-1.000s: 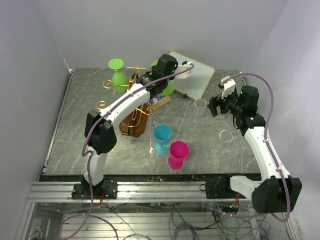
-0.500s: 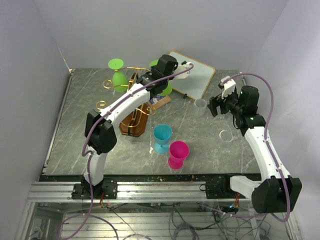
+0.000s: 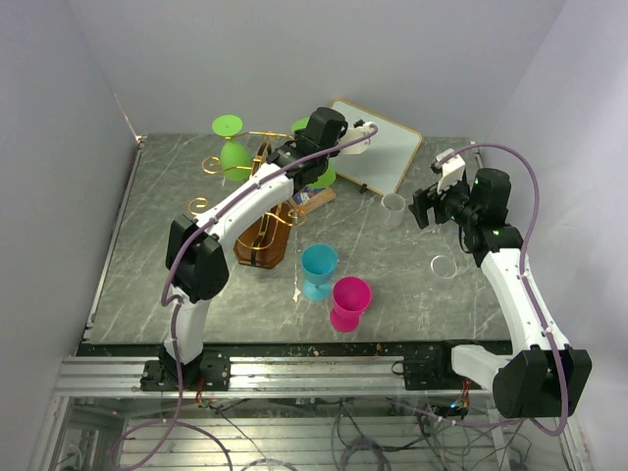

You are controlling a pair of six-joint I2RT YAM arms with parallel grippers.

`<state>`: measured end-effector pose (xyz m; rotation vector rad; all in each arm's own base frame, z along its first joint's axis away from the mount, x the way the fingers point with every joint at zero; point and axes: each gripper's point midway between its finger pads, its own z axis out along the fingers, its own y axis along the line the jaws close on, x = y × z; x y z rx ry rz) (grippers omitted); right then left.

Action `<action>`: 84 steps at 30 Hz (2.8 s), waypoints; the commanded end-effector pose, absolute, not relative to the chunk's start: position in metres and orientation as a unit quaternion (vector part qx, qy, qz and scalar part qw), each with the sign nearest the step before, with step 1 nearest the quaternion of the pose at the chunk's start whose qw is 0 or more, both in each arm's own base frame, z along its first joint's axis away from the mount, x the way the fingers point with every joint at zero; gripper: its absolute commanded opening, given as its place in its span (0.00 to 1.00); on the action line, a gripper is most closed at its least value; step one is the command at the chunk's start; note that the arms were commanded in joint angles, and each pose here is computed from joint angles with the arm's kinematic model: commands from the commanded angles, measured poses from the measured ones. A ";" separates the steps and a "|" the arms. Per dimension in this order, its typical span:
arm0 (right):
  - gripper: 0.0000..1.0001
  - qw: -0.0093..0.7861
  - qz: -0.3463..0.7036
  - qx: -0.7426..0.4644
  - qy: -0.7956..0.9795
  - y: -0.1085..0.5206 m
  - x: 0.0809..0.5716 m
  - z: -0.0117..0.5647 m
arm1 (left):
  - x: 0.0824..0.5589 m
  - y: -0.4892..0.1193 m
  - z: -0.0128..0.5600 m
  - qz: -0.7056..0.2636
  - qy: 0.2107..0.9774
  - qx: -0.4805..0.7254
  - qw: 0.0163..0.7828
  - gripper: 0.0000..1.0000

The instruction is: Place the wine glass upside down on the wine glass rack

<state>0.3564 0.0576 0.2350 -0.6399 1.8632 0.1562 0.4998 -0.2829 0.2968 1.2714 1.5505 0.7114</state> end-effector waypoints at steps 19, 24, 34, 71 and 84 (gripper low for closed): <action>0.82 0.562 0.064 -0.269 0.780 0.055 0.355 0.240 | 0.499 -0.280 0.287 0.285 0.645 0.525 0.476 0.21; 0.82 0.559 0.065 -0.269 0.782 0.054 0.355 0.238 | 0.497 -0.278 0.287 0.285 0.647 0.526 0.473 0.23; 0.82 0.557 0.065 -0.269 0.783 0.054 0.356 0.237 | 0.487 -0.272 0.293 0.276 0.651 0.525 0.473 0.27; 0.84 0.549 0.117 -0.290 0.775 0.071 0.350 0.244 | 0.425 -0.241 0.368 0.152 0.670 0.432 0.585 0.65; 0.76 0.506 0.119 -0.337 0.784 0.089 0.347 0.260 | 0.384 -0.177 0.392 0.024 0.732 0.312 0.605 0.99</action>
